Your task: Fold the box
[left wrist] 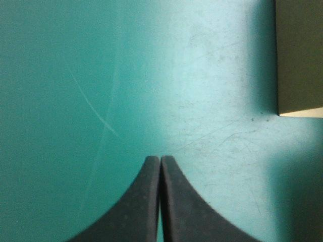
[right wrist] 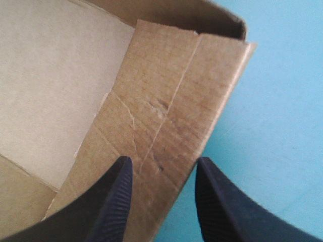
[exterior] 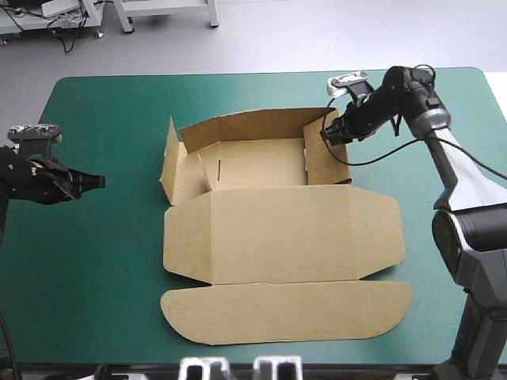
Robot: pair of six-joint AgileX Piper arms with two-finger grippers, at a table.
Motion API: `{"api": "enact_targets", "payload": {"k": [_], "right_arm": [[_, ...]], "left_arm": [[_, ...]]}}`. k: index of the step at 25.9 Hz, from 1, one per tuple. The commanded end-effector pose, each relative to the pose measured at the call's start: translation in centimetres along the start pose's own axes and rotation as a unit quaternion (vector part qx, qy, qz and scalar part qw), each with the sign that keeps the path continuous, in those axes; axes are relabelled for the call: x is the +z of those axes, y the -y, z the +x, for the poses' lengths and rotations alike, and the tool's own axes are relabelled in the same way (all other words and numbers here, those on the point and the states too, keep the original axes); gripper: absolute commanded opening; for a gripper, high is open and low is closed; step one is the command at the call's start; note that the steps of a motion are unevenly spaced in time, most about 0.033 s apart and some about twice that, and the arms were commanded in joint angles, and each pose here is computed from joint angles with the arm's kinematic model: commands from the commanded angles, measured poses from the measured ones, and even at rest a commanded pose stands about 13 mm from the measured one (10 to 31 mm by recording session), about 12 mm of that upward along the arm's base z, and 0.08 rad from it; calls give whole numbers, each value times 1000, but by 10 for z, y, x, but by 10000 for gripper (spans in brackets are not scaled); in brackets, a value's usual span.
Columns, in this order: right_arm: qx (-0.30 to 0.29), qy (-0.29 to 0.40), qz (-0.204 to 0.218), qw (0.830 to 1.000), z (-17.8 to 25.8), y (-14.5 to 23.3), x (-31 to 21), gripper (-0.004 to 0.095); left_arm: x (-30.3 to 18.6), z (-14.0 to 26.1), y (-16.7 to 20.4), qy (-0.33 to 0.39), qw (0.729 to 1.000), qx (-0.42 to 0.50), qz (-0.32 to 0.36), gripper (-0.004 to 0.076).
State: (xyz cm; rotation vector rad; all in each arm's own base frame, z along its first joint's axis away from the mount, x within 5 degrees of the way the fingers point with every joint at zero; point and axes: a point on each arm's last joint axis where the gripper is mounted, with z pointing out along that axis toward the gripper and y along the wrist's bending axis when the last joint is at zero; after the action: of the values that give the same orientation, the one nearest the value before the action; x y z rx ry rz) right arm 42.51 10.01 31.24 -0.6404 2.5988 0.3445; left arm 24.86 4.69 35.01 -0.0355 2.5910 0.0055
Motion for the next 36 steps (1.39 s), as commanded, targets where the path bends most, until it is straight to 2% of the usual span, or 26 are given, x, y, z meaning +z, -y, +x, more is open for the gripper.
{"api": "enact_targets", "payload": {"k": [1, 5, 9, 11, 14, 19, 24, 33, 35, 36], "right_arm": [[15, 85, 32, 996, -22, -15, -85, 392], [37, 150, 55, 986, -20, -29, -141, 391], [55, 138, 56, 987, 3, -37, -154, 391], [59, 107, 47, 991, 19, -39, -144, 391], [64, 83, 43, 993, 25, -34, -121, 391], [80, 64, 29, 994, 19, -22, -76, 391], [99, 45, -13, 994, 13, -17, -40, 391], [98, -8, -30, 995, 17, -6, 8, 391], [102, -23, -39, 994, 19, -5, 14, 324], [103, -29, -42, 993, 19, -5, 18, 237]], "left_arm": [[-2, -12, 1, 32, 999, -7, 7, -9], [7, -19, -2, 43, 999, -15, 13, -9], [5, -19, -12, 54, 996, -63, 41, -9], [2, -16, -18, 51, 991, -93, 79, -9], [-3, -11, -15, 37, 990, -79, 113, -9], [-28, -5, -8, 64, 990, -66, 110, -9], [-39, -1, -4, 73, 989, -62, 109, -9], [-41, 0, 1, 66, 985, -70, 141, -9], [-42, 1, 6, 57, 981, -76, 168, -9], [-43, 2, 8, 52, 980, -75, 178, -9]]}}
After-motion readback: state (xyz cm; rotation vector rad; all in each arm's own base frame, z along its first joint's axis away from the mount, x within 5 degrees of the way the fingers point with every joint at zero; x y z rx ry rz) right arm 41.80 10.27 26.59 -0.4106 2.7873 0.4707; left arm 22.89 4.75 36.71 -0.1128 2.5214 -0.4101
